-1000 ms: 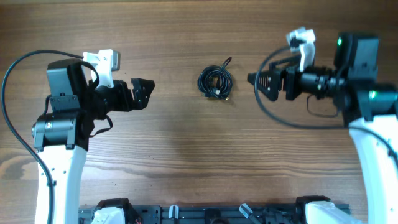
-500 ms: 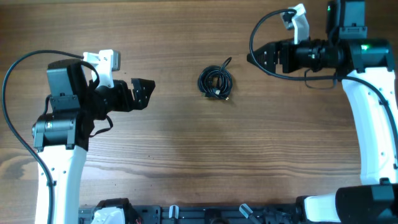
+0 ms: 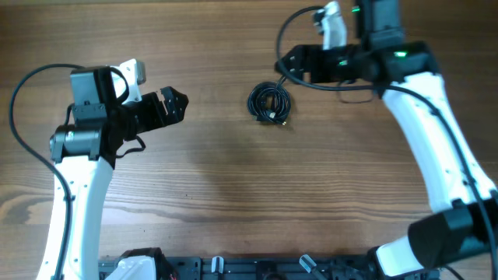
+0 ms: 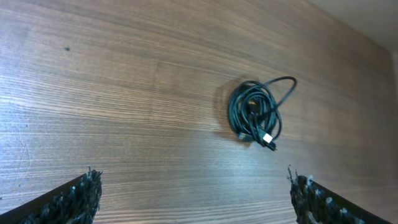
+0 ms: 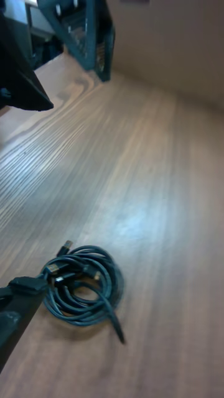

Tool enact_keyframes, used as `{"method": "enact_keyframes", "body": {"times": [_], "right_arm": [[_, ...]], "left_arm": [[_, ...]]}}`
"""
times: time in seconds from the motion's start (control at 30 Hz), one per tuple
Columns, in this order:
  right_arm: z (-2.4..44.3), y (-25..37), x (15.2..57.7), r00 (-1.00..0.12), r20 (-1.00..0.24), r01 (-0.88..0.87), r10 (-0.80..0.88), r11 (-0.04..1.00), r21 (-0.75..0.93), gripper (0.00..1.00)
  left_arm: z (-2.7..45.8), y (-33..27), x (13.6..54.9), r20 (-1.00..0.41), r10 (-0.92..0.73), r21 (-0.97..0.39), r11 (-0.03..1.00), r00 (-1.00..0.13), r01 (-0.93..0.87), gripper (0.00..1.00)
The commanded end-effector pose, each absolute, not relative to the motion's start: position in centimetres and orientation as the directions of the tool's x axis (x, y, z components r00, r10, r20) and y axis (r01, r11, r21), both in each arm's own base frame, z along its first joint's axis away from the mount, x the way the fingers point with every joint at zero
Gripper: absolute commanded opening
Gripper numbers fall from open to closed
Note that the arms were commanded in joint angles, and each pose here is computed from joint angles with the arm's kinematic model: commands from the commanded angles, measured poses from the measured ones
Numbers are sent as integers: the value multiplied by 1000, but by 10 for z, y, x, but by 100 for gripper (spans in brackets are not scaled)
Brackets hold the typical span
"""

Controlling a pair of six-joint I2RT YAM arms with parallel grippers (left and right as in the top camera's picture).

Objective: Untangle cables
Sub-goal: 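Raise both arms and move the right gripper toward the black cable coil, then lower the right gripper onto the cable coil and grasp it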

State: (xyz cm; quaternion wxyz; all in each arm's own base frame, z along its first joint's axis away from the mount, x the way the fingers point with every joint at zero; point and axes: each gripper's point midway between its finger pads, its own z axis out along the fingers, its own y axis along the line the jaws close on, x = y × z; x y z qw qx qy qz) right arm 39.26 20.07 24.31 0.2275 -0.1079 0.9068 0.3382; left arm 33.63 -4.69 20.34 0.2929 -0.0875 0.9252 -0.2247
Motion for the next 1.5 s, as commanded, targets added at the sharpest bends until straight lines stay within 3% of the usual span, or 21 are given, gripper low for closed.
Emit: {"method": "enact_keyframes", "body": {"times": [0.0, 0.2, 0.67, 1.47], "right_arm": [[203, 203, 402, -918, -396, -198, 19, 843, 500, 84], [162, 212, 405, -948, -317, -162, -5, 867, 471, 77], [79, 233, 408, -978, -194, -161, -82, 883, 441, 73], [53, 245, 408, -981, -184, -133, -68, 919, 371, 59]], "left_arm": [[197, -42, 346, -486, -322, -458, 886, -812, -77, 100], [191, -23, 352, -440, -461, -474, 848, -771, -236, 100], [192, -17, 353, -434, -491, -486, 834, -756, -263, 100], [191, -16, 352, -428, -493, -484, 833, -757, -269, 100]]}}
